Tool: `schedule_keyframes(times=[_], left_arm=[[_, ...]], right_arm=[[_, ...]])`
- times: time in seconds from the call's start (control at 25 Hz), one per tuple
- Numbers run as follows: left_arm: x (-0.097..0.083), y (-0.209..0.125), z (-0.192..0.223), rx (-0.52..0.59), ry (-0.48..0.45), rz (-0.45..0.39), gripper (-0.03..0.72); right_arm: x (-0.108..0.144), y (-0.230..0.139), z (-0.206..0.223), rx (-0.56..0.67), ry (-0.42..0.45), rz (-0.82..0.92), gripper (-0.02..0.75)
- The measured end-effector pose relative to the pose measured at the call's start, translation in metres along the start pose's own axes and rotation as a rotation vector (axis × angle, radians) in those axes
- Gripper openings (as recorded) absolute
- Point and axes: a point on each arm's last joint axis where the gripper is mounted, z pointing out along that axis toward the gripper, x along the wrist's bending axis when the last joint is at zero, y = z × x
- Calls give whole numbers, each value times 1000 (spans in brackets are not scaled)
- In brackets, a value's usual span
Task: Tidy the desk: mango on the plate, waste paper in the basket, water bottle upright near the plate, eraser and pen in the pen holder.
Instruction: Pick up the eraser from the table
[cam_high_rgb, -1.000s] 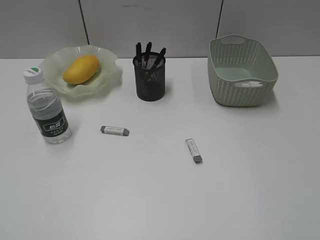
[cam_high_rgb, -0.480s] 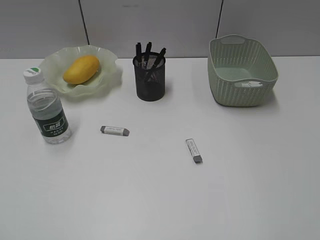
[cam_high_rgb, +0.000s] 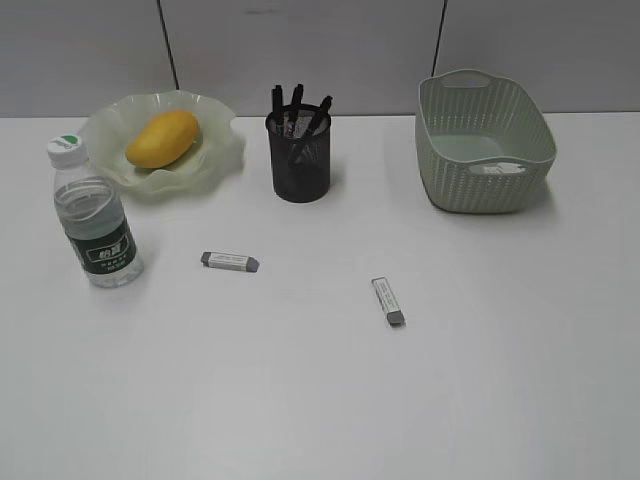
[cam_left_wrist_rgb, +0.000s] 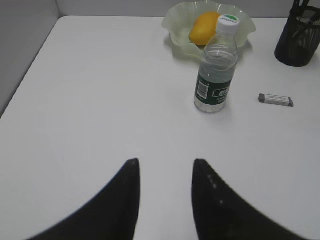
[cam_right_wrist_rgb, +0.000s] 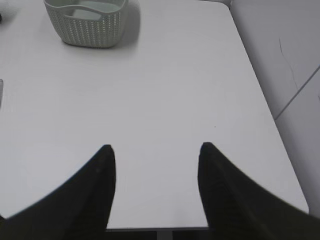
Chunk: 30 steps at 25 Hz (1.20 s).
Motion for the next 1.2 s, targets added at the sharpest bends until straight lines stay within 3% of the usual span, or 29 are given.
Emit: schedule_keyframes(times=[0.24, 0.56, 0.68, 0.96, 1.2], left_arm=[[0, 0, 0, -1, 0, 0, 271], [0, 0, 0, -1, 0, 0, 268], [0, 0, 0, -1, 0, 0, 255], [0, 0, 0, -1, 0, 0, 249], [0, 0, 0, -1, 0, 1, 246]], right_arm=[[1, 1, 1, 6, 15, 5, 421], [3, 27, 40, 279, 46, 17, 421], [6, 47, 51, 315, 79, 87, 423], [11, 100, 91, 458, 132, 174, 585], [23, 151, 141, 624, 176, 187, 603]])
